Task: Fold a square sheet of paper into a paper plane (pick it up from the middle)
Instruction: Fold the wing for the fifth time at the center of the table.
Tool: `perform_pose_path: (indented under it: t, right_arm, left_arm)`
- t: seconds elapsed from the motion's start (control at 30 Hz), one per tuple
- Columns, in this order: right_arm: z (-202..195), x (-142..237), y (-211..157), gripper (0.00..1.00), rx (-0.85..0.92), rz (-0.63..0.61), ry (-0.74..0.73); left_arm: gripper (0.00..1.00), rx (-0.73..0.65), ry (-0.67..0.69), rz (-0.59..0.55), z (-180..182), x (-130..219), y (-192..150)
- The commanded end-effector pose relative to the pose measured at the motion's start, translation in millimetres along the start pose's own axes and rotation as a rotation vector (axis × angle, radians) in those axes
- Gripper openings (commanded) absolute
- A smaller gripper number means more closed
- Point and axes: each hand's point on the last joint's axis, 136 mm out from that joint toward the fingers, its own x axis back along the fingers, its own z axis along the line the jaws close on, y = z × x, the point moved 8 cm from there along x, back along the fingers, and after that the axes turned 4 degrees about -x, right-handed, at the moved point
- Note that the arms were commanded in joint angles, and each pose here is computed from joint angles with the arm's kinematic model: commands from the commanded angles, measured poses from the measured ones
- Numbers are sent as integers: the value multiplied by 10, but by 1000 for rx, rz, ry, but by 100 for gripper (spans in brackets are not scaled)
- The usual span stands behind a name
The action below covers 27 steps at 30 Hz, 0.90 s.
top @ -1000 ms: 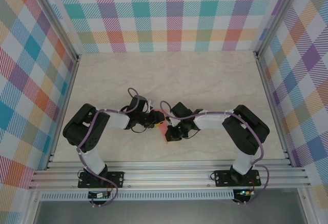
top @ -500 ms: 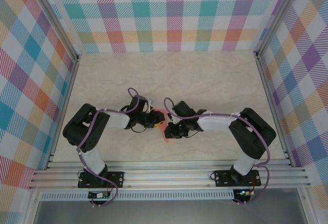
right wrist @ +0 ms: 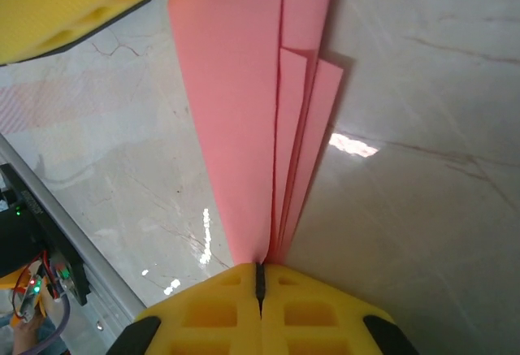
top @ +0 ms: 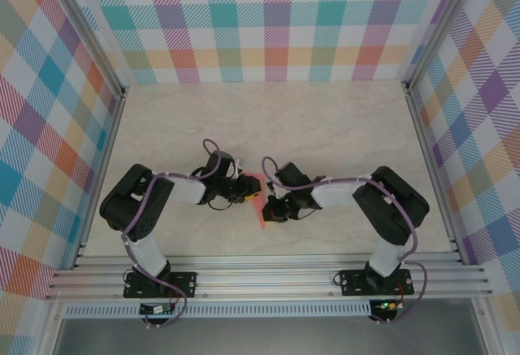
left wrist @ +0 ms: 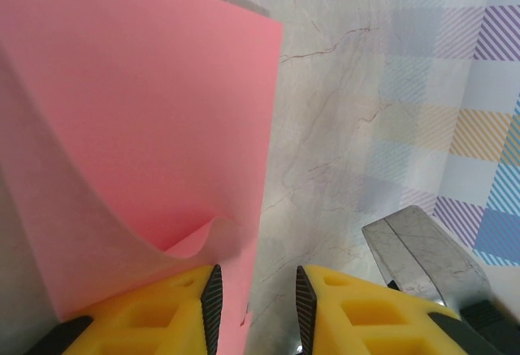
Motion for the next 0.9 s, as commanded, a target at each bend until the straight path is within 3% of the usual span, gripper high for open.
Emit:
perform_pose_path:
  t: [0.0, 0.23, 0.33, 0.47, 0.6, 0.87]
  right_arm:
    - [-134, -93, -126, 7, -28, 86, -39]
    - [16, 316, -68, 19, -13, -97, -86]
    - [145, 414, -9, 16, -6, -155, -11]
    - [343, 327, 118, 5, -8, -137, 142]
    - [361, 178, 229, 3, -44, -134, 197]
    - [-40, -117, 110, 1, -121, -57, 102]
  left_arm:
    - [32, 63, 94, 54, 208, -68, -133]
    - [32, 70, 102, 57, 234, -73, -148]
    - [32, 69, 100, 58, 227, -73, -143]
    - [32, 72, 98, 58, 225, -82, -136]
    - [32, 72, 99, 59, 229, -82, -142]
    - [32, 67, 96, 54, 201, -79, -116]
